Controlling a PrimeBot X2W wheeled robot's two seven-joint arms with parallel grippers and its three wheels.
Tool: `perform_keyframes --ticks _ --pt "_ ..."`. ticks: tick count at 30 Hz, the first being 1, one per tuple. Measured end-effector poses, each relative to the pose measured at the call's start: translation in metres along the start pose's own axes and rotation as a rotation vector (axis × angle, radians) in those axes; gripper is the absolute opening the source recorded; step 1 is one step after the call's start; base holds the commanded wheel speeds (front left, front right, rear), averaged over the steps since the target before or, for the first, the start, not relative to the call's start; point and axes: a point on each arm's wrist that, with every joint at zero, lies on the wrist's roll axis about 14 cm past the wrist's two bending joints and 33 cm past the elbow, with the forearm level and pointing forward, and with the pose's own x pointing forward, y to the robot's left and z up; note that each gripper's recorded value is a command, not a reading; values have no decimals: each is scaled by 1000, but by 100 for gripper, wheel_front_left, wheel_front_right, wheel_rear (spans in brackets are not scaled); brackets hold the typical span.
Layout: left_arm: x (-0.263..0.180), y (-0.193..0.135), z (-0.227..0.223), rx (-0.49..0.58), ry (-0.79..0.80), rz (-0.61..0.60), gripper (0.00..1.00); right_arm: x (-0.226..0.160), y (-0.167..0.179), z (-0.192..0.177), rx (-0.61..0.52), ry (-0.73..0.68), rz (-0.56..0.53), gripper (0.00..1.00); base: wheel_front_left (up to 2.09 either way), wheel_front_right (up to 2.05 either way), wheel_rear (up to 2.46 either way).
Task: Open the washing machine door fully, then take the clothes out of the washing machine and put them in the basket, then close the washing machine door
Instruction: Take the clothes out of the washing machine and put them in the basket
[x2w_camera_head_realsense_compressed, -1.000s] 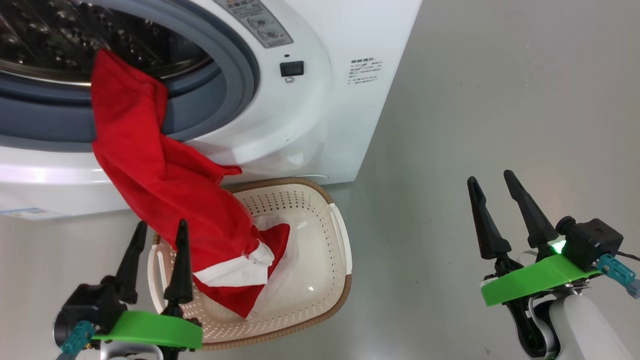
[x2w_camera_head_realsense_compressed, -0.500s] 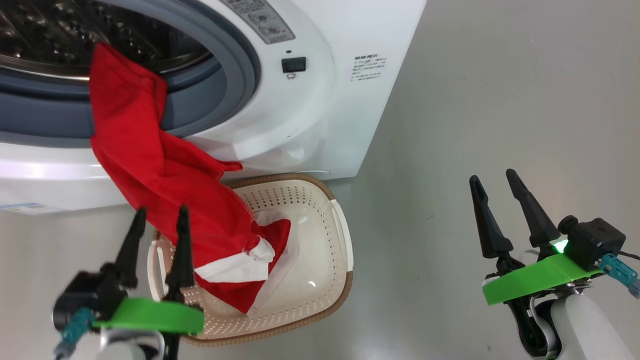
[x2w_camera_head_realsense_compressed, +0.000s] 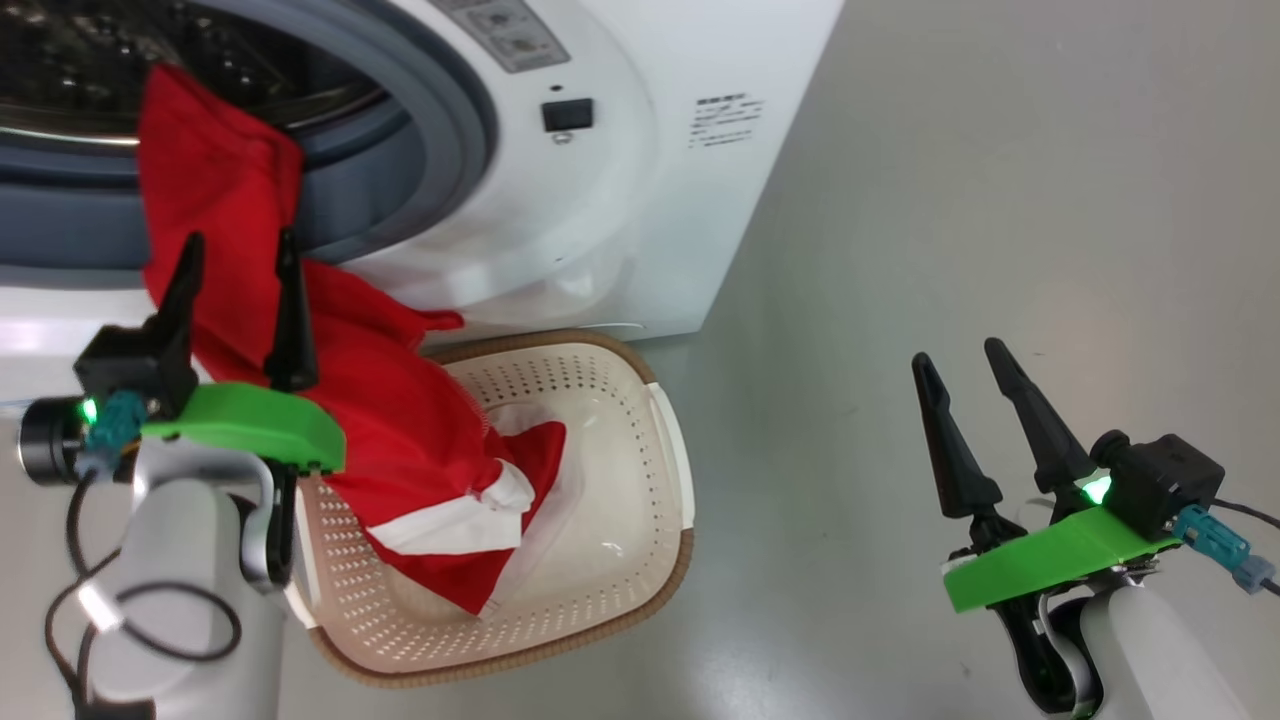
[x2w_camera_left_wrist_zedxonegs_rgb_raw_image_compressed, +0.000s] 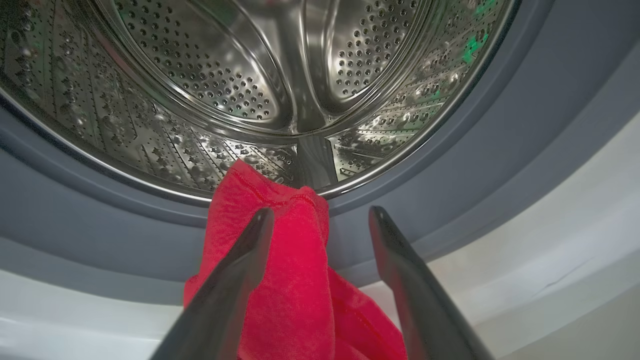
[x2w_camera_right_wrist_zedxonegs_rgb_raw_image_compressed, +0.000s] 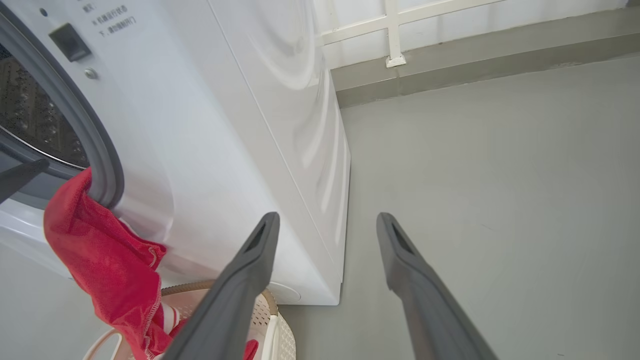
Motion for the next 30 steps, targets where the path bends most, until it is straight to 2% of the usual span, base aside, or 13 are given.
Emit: perform_keyframes --ticks 7,17,18,19,20,23,30 --pt "20 -2 -35 108 129 -22 100 2 -7 5 1 -16 -24 100 0 0 0" --pt "43 2 -51 142 200 -10 100 -3 -18 5 5 -17 -63 100 0 0 0" --pt "45 3 -50 145 201 -10 90 -4 -18 5 5 -17 -64 100 0 0 0" --pt "45 4 -50 149 203 -10 49 -4 -18 6 5 -18 -66 100 0 0 0" --pt "45 4 -51 153 207 -10 40 -4 -18 6 5 -20 -67 100 0 0 0" --pt "43 5 -52 161 216 -10 0 -5 -18 8 5 -25 -65 100 0 0 0" --pt "40 12 -45 162 208 5 0 -4 -16 12 6 -37 -63 100 0 0 0"
